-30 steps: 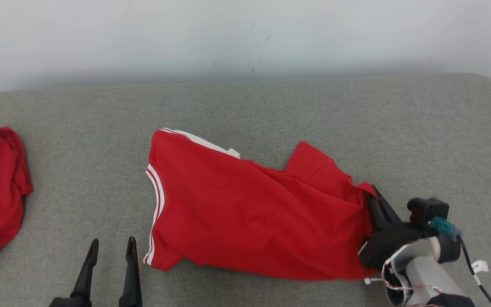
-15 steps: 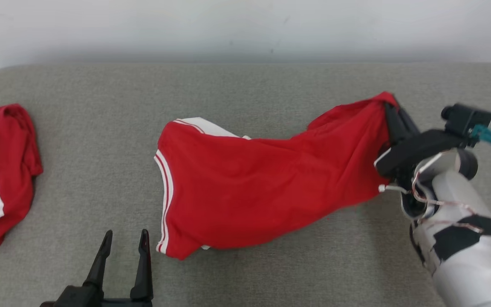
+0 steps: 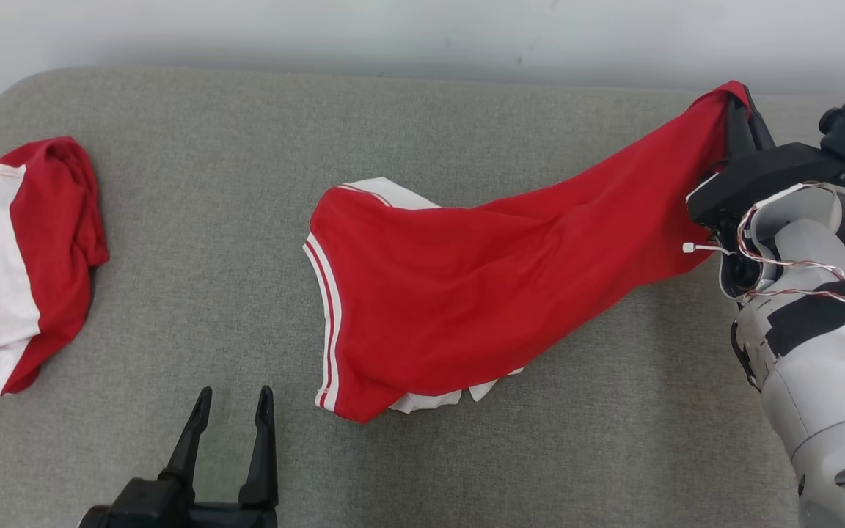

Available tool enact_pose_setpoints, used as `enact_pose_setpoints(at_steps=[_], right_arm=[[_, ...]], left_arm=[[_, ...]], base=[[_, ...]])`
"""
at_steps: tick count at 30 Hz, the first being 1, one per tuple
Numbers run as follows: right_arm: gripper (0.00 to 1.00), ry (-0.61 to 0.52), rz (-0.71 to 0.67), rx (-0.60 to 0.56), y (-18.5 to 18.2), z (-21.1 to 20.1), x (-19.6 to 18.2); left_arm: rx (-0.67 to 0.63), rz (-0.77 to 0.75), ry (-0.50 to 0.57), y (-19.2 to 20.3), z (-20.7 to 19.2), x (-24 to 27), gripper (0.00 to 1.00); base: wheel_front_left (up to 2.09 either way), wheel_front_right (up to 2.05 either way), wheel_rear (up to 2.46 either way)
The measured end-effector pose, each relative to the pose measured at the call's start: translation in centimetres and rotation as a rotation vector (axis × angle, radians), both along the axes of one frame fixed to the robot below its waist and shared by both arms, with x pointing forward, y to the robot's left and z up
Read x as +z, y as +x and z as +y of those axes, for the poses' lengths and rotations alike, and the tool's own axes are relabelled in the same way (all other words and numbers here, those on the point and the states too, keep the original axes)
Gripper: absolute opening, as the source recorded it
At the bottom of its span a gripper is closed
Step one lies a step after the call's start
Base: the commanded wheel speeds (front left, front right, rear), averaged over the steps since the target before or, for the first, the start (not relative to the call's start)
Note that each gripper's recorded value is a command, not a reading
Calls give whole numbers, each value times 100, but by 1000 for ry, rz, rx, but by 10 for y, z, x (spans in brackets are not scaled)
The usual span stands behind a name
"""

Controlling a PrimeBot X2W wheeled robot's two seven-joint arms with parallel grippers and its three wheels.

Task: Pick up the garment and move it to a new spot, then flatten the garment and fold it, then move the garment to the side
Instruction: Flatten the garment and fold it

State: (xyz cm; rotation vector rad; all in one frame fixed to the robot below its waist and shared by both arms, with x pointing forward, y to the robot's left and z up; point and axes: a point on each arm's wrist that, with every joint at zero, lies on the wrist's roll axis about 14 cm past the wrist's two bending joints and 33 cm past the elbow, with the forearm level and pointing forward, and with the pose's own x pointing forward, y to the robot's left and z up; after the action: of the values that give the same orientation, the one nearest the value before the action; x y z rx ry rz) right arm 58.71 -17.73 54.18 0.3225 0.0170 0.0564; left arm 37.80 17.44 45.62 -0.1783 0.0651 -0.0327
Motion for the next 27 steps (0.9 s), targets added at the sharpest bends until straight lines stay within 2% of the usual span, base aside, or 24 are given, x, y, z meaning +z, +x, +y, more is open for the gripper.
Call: enact_pose_setpoints(at_steps=[3,4,5,6,8,12,17,27], right_arm=[[0,-34,40,7,6,5,-14],[25,-53,47,16,7,7,-16],[78,-71,49,25,8,10,-17],[100,-83,48,31,10,12,-16],[100,-120,35,46,11,15,-13],[100,-220,-77,55,11,8,21],[100,-292,-132,44,-6,-1,29],[100,-336,-15,39,-42,-14,-10]], left_arm=[[-9,1,-1,6,-2,-1,100],[-10,4,-2,6,-2,-2,100],[-10,4,-2,7,-2,-2,100],[-11,3,-3,8,-2,-2,100],[-12,5,-7,8,-3,-3,100],[-15,-1,-10,8,-4,-1,100],[-23,-4,-15,6,-7,1,100],[-55,-16,-20,3,-17,4,100]], base=[[0,0,0],[0,0,0],[0,0,0],[0,0,0],[0,0,0],[0,0,0],[0,0,0],[0,0,0]])
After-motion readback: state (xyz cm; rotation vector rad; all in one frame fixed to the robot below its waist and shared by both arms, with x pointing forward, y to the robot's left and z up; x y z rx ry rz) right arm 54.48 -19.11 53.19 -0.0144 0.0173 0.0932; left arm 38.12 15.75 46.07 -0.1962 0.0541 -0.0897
